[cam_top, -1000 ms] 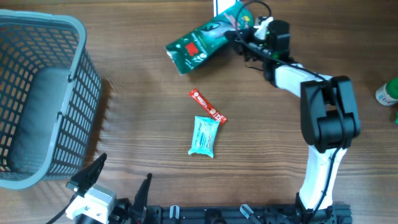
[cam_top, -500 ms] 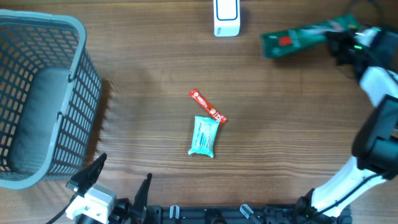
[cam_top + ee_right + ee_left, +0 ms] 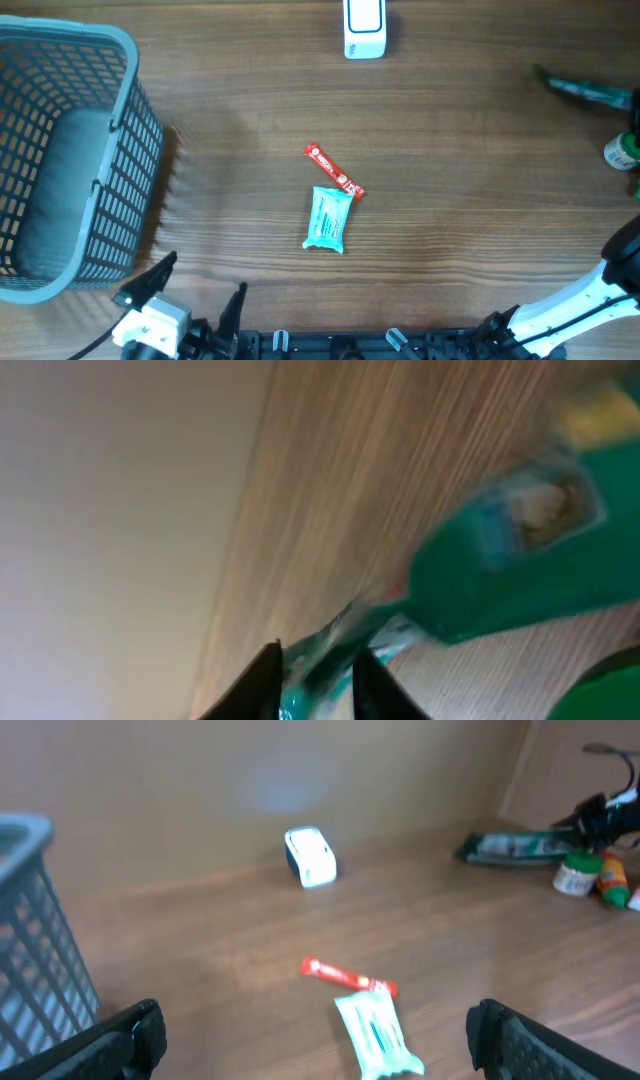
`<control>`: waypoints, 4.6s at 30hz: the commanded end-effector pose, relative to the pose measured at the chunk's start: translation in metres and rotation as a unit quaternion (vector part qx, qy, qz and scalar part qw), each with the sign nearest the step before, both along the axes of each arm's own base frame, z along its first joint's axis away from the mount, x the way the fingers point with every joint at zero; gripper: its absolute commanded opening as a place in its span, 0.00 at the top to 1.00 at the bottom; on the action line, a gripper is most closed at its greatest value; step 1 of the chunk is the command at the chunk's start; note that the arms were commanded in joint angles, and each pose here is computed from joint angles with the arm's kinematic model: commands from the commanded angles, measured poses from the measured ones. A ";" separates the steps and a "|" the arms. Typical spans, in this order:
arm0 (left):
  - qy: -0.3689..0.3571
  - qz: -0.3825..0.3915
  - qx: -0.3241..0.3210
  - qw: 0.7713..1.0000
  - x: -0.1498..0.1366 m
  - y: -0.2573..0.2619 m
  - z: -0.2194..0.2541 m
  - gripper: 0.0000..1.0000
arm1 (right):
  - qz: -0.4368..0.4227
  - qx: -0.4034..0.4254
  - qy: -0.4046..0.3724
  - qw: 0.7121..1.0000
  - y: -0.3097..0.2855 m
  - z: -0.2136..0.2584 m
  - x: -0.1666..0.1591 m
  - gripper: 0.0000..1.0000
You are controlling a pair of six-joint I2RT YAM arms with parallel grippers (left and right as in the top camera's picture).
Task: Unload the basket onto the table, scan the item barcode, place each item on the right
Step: 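Move the glove bag to the right table edge and release it, then reach the right gripper to the teal wipes packet and grasp it, then lift the teal packet and pull it rightward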
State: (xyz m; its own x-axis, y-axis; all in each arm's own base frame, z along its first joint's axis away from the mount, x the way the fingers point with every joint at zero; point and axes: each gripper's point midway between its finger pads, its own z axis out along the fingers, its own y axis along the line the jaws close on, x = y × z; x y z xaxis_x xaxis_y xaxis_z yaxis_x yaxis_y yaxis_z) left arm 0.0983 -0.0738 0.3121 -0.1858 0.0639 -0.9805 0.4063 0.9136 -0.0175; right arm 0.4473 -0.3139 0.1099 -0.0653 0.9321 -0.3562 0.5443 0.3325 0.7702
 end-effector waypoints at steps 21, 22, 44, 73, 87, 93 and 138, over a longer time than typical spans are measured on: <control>0.101 -0.004 -0.014 0.995 -0.016 -0.003 -0.043 0.00 | 0.103 -0.106 -0.086 0.985 0.133 0.211 -0.040 0.00; 0.101 -0.004 -0.014 0.995 -0.016 -0.003 -0.043 0.00 | 0.128 -0.091 -0.080 0.984 0.152 0.208 -0.038 0.00; 0.101 -0.004 -0.014 0.995 -0.016 -0.003 -0.043 0.00 | 0.655 0.001 0.249 0.714 0.528 0.004 -0.177 0.13; 0.101 -0.004 -0.014 0.995 -0.016 -0.003 -0.043 0.00 | 0.491 0.119 0.337 0.795 0.579 -0.128 -0.233 0.96; 0.101 -0.004 -0.014 0.995 -0.016 -0.003 -0.043 0.00 | 0.527 0.536 0.370 0.545 0.586 0.039 -0.256 0.96; 0.101 -0.004 -0.014 0.995 -0.016 -0.003 -0.043 0.00 | 0.507 0.575 0.423 0.483 0.583 0.060 -0.264 0.95; 0.101 -0.004 -0.014 0.995 -0.016 -0.003 -0.043 0.00 | -0.058 0.713 0.541 0.442 0.470 0.006 -0.220 0.96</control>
State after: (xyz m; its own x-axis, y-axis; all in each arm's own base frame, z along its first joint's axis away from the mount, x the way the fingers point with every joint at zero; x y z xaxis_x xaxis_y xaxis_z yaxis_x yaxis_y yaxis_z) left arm 0.0835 -0.0750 0.2682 -0.3823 0.0471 -0.9229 0.3922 0.9126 -0.1159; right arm 0.2224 0.1574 0.1104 0.6143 0.1765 0.7691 0.7891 -0.1450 -0.5970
